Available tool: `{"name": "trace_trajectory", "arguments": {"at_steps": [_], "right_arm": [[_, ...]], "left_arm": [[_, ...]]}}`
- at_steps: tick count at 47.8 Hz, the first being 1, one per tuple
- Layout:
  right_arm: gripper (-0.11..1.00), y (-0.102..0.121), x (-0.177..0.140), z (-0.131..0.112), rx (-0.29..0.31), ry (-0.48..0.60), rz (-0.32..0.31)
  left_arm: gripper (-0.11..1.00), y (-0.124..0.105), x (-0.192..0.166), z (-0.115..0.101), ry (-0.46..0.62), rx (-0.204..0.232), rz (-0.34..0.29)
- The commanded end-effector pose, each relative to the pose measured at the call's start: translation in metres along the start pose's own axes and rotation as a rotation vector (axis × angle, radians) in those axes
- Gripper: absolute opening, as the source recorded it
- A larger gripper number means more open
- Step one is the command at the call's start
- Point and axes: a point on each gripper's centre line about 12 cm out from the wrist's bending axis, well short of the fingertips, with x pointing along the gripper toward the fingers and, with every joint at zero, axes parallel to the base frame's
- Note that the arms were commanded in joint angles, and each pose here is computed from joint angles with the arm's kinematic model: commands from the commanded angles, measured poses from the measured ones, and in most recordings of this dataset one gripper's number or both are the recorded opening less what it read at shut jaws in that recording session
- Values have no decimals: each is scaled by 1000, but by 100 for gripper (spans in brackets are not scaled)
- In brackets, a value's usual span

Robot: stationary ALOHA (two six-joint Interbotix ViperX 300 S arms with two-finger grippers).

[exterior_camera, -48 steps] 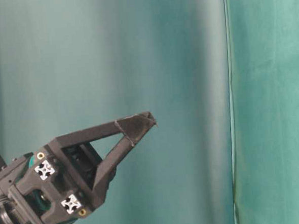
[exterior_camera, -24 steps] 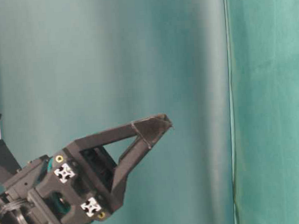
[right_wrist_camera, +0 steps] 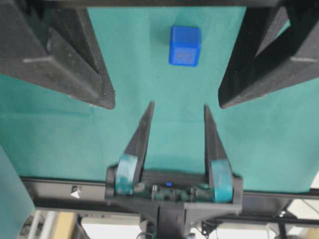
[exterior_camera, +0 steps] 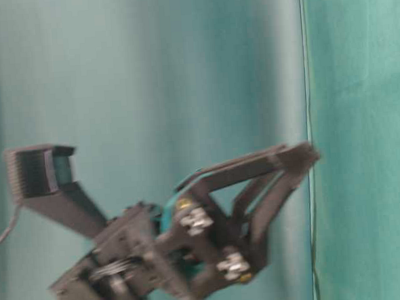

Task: Handover the blue block to the right arm after grasping it with the left arm, then place it in the designated position.
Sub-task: 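Close the left gripper on the blue cube, then lift the blue cube with the left gripper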

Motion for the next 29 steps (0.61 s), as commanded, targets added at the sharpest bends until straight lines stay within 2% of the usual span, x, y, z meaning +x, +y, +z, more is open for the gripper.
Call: {"name": "trace_trajectory", "arguments": {"at_steps": [1, 11, 29], "right_arm": [[94, 0, 2, 8, -1, -20, 1], [94, 0, 3, 5, -1, -9, 0], [94, 0, 4, 5, -3, -6, -1]], "left_arm": [[100, -1, 2, 5, -31, -1, -3], [100, -3, 28, -8, 5, -8, -5], [100, -3, 54, -28, 18, -7, -5]]}}
